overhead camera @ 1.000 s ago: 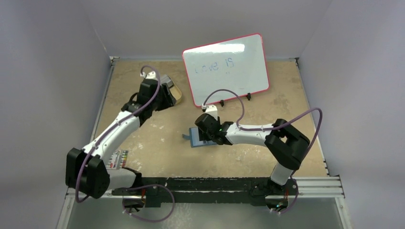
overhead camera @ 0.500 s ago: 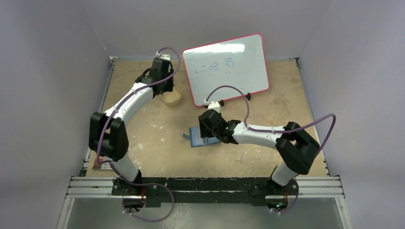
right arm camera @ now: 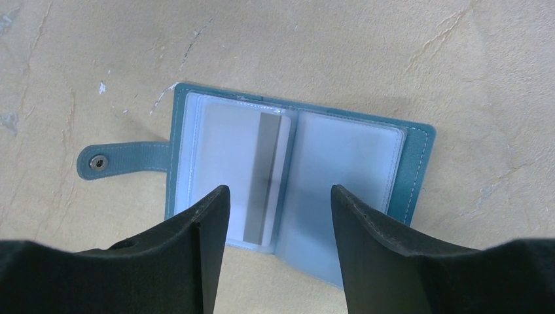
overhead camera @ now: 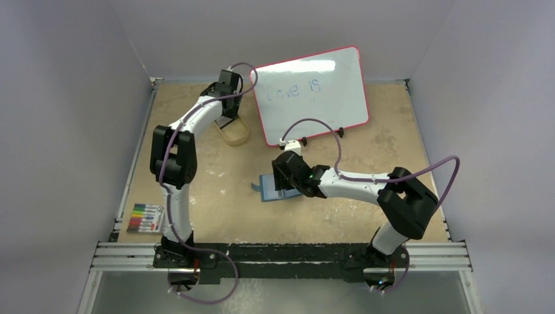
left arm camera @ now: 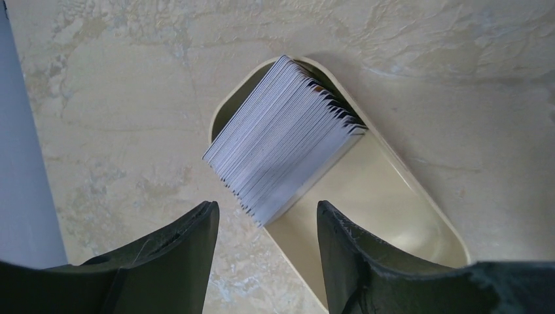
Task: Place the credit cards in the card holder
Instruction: Pick up the credit card from the storage box, then insert the credit card into the card holder.
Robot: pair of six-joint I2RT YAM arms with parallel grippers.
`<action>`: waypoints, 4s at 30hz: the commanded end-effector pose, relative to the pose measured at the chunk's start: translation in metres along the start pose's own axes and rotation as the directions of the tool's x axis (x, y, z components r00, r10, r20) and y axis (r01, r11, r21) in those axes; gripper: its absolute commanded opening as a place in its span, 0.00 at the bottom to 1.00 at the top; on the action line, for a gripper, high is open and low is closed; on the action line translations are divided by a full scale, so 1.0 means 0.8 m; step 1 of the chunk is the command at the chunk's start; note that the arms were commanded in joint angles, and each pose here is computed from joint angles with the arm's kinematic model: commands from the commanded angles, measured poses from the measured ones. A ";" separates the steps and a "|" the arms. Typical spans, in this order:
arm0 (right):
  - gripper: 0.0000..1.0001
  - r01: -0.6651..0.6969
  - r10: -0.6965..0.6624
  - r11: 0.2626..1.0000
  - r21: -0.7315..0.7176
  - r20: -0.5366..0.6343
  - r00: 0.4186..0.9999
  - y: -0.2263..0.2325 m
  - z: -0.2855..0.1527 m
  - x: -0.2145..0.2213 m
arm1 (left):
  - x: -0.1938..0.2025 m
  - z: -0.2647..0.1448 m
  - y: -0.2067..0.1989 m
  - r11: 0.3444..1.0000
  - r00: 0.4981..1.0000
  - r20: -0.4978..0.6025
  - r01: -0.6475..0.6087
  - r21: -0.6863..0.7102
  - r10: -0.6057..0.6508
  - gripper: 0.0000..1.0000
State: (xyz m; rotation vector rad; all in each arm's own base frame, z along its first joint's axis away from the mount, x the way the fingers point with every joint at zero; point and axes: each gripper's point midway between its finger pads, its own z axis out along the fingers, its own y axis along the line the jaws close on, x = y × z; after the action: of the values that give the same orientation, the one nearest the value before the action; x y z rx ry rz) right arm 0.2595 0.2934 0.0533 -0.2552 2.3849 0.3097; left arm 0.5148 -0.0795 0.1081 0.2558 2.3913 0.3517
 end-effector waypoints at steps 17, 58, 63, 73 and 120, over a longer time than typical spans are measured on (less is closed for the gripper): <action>0.61 -0.016 0.017 1.000 -0.012 0.027 0.999 -0.001 -0.004 -0.017 | 0.001 0.037 0.018 0.989 0.992 -0.041 -0.121 -0.084 0.118 0.56; 0.60 -0.027 0.028 1.000 -0.012 0.024 0.999 -0.002 -0.005 -0.016 | -0.026 -0.001 0.033 0.986 0.993 0.000 -0.115 -0.121 0.116 0.22; 0.60 -0.028 0.028 1.000 -0.013 0.027 0.999 -0.002 -0.006 -0.017 | -0.028 -0.011 0.024 0.989 0.994 -0.004 -0.111 -0.101 0.111 0.16; 0.61 -0.035 0.036 0.999 -0.031 0.029 0.999 0.000 -0.010 -0.018 | -0.022 -0.045 0.016 0.997 0.997 -0.030 -0.066 -0.044 0.064 0.03; 0.38 -0.129 0.128 0.992 -0.009 -0.066 0.990 -0.065 0.009 0.020 | 0.136 -0.280 -0.248 0.216 0.757 -0.452 0.596 0.774 -0.471 0.00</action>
State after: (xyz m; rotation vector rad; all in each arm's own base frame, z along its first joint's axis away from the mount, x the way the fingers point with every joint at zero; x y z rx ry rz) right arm 0.2635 0.2483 0.0323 -0.1452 2.4834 0.3962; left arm 0.2605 -0.2656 0.1305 -0.1749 2.4272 -1.3104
